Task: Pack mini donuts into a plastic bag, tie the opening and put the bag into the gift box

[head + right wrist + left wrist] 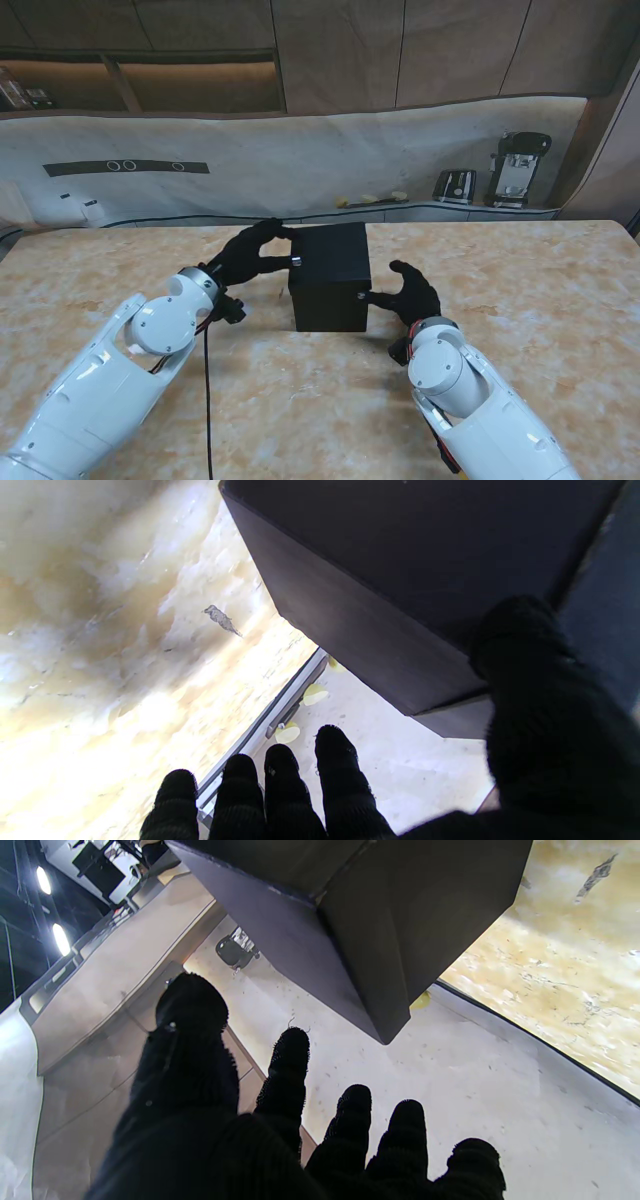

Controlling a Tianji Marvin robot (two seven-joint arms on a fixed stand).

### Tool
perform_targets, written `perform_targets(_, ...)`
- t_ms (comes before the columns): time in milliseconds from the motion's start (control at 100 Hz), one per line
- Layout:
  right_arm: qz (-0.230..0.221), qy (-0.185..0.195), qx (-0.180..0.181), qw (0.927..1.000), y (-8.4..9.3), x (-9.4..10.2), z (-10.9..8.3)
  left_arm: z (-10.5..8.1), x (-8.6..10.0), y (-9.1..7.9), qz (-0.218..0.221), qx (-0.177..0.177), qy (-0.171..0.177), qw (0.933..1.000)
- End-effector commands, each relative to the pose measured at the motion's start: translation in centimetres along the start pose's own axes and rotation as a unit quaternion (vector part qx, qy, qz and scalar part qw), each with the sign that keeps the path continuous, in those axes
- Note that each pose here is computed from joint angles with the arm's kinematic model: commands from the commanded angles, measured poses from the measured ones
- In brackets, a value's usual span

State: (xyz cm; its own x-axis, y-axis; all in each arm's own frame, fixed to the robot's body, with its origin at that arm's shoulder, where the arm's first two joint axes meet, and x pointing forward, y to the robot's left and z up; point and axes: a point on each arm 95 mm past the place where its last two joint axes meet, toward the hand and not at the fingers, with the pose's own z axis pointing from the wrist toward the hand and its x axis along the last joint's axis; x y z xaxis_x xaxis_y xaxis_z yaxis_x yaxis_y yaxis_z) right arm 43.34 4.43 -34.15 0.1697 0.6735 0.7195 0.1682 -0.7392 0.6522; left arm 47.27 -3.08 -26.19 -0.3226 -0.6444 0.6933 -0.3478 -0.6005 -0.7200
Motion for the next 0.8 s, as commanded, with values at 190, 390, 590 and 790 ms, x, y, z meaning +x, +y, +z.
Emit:
perform_targets(190,0.002,-0.003,0.008,1.0000,-0.5,-0.1,-0.5,0.6,0.2,0.1,0.004,-0.013,0.003,0.9999)
perform_targets(390,-0.006,-0.012,0.006,0.9999,-0.4,-0.9,-1.0,0.2,0.2,0.2,-0.001,-0.010,0.002,1.0000)
perform_targets(590,-0.015,-0.022,0.000,0.9996,-0.1,-2.0,-1.7,-0.5,-0.1,0.3,-0.001,-0.008,-0.004,1.0000)
perform_targets(790,-0.026,-0.004,-0.052,0.9983,2.5,-2.3,-2.2,-1.4,-0.1,0.1,-0.008,0.004,-0.009,0.9999)
